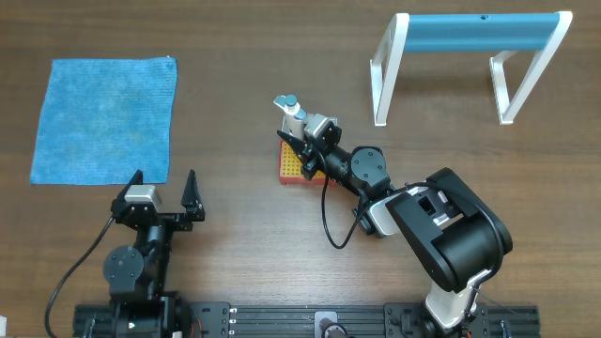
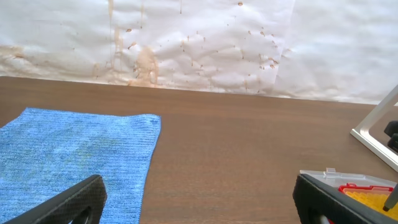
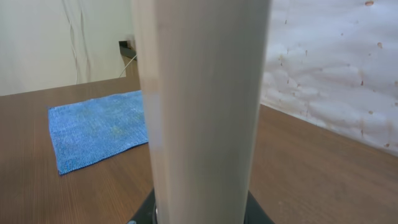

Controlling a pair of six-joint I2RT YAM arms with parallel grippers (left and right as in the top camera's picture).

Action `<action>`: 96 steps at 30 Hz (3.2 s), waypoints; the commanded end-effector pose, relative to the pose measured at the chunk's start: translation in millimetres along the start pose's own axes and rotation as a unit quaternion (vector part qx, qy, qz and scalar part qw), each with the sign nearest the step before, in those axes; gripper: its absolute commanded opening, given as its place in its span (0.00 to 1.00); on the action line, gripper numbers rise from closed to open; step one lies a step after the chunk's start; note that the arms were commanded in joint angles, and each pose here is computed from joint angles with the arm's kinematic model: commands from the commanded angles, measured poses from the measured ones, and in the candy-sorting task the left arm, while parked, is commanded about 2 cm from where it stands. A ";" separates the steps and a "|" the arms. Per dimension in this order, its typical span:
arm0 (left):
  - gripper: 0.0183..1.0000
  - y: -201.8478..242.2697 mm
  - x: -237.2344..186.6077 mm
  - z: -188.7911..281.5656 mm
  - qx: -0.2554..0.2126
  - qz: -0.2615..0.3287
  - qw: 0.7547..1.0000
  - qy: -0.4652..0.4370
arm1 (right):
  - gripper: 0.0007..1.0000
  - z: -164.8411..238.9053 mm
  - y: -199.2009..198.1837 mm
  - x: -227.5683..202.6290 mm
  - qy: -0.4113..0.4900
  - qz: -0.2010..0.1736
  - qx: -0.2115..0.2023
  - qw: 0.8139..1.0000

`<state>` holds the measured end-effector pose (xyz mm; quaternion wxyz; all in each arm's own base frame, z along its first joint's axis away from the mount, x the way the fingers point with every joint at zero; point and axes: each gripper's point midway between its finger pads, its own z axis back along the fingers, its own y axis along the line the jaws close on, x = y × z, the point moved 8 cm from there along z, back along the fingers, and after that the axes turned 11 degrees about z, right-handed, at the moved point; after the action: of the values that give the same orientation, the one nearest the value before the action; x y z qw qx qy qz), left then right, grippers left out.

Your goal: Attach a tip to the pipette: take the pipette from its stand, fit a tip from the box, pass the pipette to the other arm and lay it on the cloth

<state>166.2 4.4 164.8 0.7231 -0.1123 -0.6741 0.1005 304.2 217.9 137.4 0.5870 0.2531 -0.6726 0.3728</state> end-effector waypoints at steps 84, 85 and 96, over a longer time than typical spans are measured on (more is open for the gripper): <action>1.00 -77.8 103.6 -80.7 -0.292 0.408 0.851 0.157 | 0.08 120.2 38.8 144.2 0.205 -0.247 0.079 0.944; 1.00 -96.3 115.7 -88.7 -0.386 0.354 0.833 0.178 | 0.08 118.8 37.5 147.2 0.195 -0.243 0.078 0.947; 1.00 -238.2 126.3 -44.3 -0.740 0.062 0.564 0.361 | 0.07 113.5 18.2 153.1 0.167 -0.209 -0.008 0.964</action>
<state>225.4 -182.2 345.9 0.5704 -0.6851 -0.1950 -0.4089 192.1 154.5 275.1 0.7606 0.3249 -0.4878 0.2792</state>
